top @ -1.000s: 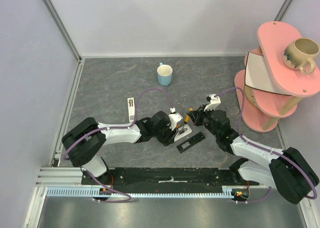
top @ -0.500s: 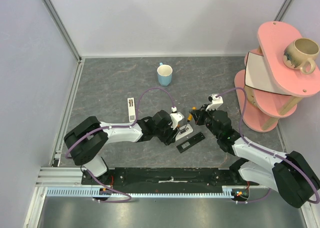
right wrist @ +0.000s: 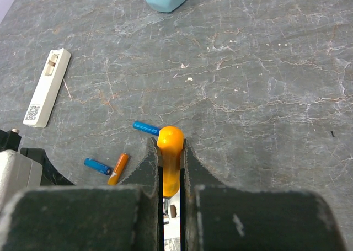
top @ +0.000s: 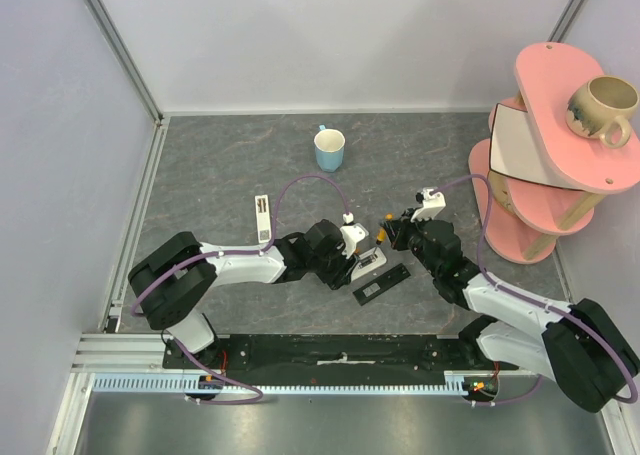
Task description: Unload the batteries from the remote control
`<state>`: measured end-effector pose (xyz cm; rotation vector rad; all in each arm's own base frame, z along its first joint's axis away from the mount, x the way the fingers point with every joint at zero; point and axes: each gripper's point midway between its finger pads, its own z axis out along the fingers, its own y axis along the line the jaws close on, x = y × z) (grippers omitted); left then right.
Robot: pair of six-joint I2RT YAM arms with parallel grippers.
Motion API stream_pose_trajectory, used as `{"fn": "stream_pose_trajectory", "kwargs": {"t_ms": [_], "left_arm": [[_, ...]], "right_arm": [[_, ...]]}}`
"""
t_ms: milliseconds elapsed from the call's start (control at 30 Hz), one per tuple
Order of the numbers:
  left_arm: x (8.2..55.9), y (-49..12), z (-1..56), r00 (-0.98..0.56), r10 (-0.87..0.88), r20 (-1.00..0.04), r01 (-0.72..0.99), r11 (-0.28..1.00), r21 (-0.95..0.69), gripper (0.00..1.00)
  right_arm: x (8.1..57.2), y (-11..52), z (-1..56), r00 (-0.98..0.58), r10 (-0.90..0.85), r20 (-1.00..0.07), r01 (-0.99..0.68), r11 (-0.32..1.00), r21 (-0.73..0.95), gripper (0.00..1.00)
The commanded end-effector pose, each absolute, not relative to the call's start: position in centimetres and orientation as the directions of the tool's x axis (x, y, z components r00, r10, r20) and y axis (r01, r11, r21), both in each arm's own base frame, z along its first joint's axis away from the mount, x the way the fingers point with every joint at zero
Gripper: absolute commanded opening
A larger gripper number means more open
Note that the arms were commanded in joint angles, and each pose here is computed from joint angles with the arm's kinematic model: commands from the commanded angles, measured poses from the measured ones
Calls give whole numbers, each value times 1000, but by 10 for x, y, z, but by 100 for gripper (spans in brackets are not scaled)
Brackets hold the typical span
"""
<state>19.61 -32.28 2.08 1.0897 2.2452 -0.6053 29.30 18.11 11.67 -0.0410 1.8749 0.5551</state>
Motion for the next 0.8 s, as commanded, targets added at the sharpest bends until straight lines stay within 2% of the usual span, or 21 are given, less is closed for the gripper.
{"fn": "stream_pose_trajectory", "kwargs": {"t_ms": [0,267,533,767], "left_arm": [[191,-314,6,-506,609,-610,821,557,-125,31],[192,-315,6,-505,609,-612,820,559,-120,26],[192,-314,4,-508,614,-605,819,562,-118,3],[192,-312,3,-512,617,-598,816,566,-114,2]], "right_arm": [[298,183,119,-359,229,-905,-296,891,343,0],[286,202,118,-401,275,-874,-372,823,430,0],[268,229,118,-480,358,-801,-450,684,575,0],[256,249,137,-528,435,-729,-497,539,681,0]]}}
